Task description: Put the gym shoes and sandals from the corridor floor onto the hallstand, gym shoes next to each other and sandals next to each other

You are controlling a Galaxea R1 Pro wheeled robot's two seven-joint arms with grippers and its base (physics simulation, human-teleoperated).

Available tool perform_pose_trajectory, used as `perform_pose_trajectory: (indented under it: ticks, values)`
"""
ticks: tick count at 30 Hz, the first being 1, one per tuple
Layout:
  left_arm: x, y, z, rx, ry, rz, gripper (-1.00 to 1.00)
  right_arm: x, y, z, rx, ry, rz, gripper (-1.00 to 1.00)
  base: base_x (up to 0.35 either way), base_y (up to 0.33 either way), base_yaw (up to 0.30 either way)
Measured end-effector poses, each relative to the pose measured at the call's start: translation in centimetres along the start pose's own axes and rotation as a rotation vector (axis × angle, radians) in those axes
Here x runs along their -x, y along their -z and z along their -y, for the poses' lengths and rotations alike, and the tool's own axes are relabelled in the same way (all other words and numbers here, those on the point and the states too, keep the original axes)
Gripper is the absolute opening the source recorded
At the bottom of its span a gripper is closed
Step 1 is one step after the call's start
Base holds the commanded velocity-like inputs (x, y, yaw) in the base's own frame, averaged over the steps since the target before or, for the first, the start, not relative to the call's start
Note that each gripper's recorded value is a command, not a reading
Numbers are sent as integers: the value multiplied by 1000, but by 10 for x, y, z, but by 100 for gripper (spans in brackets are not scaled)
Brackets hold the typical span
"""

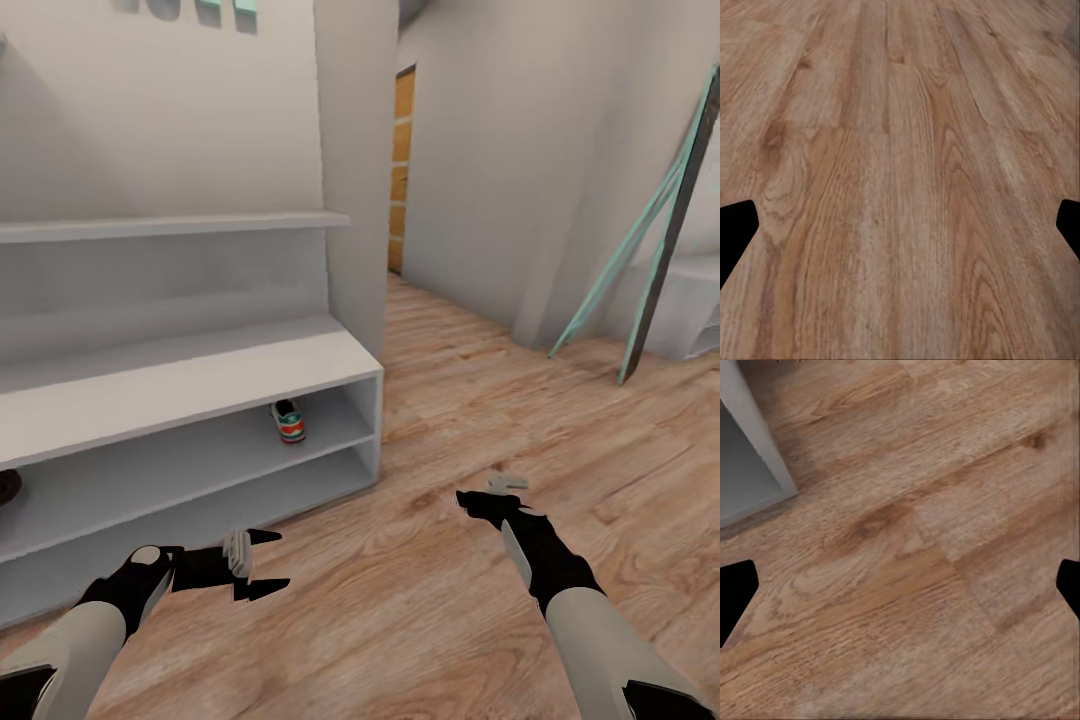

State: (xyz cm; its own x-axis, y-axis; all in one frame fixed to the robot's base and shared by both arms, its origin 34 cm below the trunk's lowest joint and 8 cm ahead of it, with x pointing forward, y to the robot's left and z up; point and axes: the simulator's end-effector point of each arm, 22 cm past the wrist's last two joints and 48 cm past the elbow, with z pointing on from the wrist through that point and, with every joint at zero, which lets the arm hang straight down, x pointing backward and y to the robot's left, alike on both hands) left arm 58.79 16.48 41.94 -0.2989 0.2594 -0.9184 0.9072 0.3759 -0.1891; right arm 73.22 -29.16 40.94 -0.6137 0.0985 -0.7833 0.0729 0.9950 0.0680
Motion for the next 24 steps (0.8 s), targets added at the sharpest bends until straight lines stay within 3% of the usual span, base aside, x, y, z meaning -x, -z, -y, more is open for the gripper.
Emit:
perform_pose_trajectory:
  ticks: [24]
  values:
    - [0, 0, -1, 3, 2, 0, 100, 0, 0, 0, 0, 0, 1, 100, 0, 0, -300]
